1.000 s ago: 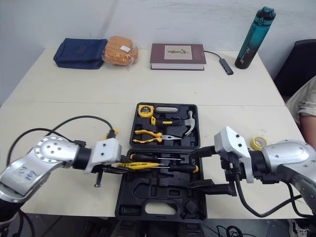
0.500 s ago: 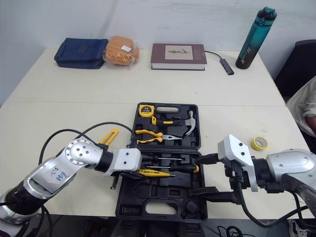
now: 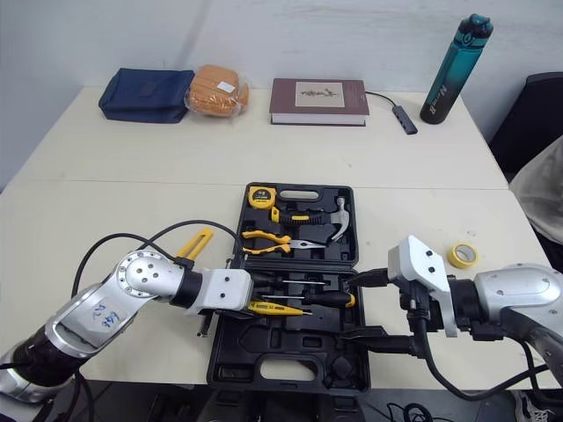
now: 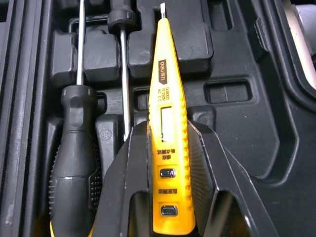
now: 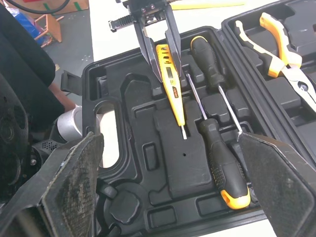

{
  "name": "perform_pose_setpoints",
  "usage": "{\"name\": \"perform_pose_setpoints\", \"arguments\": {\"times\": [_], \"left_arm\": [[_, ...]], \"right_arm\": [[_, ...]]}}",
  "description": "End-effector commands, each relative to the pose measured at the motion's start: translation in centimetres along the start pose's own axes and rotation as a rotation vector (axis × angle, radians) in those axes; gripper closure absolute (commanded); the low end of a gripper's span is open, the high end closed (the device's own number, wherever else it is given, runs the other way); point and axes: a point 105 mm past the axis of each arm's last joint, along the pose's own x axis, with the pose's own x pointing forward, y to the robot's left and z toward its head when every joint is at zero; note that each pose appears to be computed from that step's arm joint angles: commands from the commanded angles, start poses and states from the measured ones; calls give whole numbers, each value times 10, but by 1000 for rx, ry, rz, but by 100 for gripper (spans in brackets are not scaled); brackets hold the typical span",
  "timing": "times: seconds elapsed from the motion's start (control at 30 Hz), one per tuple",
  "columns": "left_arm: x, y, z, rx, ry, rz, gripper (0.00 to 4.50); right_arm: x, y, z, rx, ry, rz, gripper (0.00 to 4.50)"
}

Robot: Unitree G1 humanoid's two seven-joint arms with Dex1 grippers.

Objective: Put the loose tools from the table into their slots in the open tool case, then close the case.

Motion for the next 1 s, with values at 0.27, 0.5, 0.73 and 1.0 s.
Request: {"name": "perform_pose_setpoints", "arguments": {"times": [0.27, 0.5, 0.73, 1.0], "left_arm": [[0, -2, -14, -19, 36, 5, 418], [-1, -1, -15, -39, 30, 25, 418], [-2, -2, -10, -54, 4, 6, 418], [-22, -1, 9, -42, -88, -36, 67]], "right_arm": [[2, 4, 7, -45, -20, 10, 0], [4, 3, 9, -50, -27, 13, 0], [4, 3, 9, -52, -29, 17, 0], [5, 1, 10, -55, -30, 16, 0]]}}
